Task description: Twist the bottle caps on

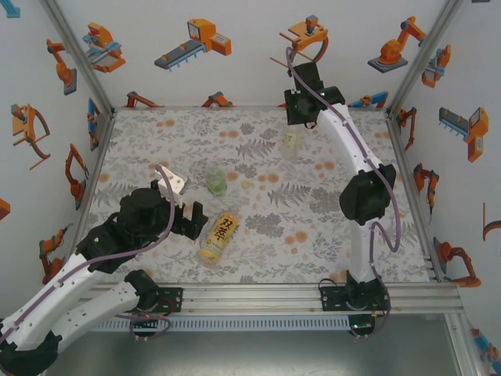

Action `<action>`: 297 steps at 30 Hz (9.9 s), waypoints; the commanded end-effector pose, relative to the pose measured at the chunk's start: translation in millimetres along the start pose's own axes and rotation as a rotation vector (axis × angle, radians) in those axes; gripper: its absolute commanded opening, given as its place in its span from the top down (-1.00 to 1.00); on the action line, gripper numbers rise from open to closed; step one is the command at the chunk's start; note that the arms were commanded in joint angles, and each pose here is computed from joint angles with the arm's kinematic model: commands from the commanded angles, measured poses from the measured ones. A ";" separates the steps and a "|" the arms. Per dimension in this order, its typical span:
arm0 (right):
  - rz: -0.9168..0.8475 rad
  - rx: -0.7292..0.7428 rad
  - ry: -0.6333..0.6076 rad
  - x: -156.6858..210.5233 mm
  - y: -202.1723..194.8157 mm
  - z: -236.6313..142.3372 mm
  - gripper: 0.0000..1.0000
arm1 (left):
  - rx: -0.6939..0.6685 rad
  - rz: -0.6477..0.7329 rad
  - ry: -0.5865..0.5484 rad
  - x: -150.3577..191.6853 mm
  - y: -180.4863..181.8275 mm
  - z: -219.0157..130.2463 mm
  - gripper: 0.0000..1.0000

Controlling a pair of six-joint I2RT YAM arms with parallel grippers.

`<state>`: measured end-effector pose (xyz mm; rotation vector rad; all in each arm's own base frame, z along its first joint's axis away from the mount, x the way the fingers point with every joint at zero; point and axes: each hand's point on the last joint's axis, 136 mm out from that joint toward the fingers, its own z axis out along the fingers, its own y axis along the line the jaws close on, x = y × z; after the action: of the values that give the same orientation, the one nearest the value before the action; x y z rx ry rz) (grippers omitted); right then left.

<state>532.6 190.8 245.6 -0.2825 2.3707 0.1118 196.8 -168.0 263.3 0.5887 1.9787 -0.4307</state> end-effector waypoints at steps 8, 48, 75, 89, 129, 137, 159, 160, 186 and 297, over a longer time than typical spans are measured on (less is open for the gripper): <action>-0.029 -0.013 0.077 9.4 0.1 2.9 0.48 | -0.035 -0.028 -0.001 5.6 8.5 -7.3 -0.86; -0.160 -0.472 -0.205 35.4 162.2 -100.5 -0.43 | -0.084 -0.033 -0.011 6.9 21.1 -30.5 -0.88; -0.311 -0.664 -0.320 120.0 307.3 -15.0 -0.63 | -0.132 -0.083 -0.080 13.6 34.7 -49.4 -0.88; -0.305 -0.654 -0.282 134.7 306.8 0.4 -0.10 | -0.127 -0.074 -0.083 15.5 33.4 -43.9 -0.88; -0.490 -1.252 -0.451 147.1 250.4 -333.8 0.20 | 0.675 0.279 -0.554 -76.6 -113.2 -62.7 -0.97; -0.477 -1.300 -0.507 140.7 252.5 -355.5 0.23 | 0.764 0.258 -0.510 -96.6 -133.3 -50.9 -0.85; -0.469 -1.323 -0.565 138.1 259.7 -375.4 0.27 | 0.794 0.279 -0.450 -83.3 -142.7 -44.0 -0.23; -0.468 -1.323 -0.566 138.2 259.7 -376.2 0.27 | 0.794 0.279 -0.452 -83.3 -142.7 -44.6 -0.20; -0.311 -0.730 -0.623 103.1 184.0 -330.7 -0.45 | 0.527 0.278 -0.435 -72.5 -101.4 -33.7 0.69; -0.039 -0.094 0.467 362.6 127.1 -69.3 0.11 | 0.447 0.181 -0.358 -61.6 -84.0 -20.1 1.00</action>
<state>194.0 241.7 33.5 -0.4580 2.8492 0.1894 157.2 -242.9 329.5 0.9169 1.4841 -0.8172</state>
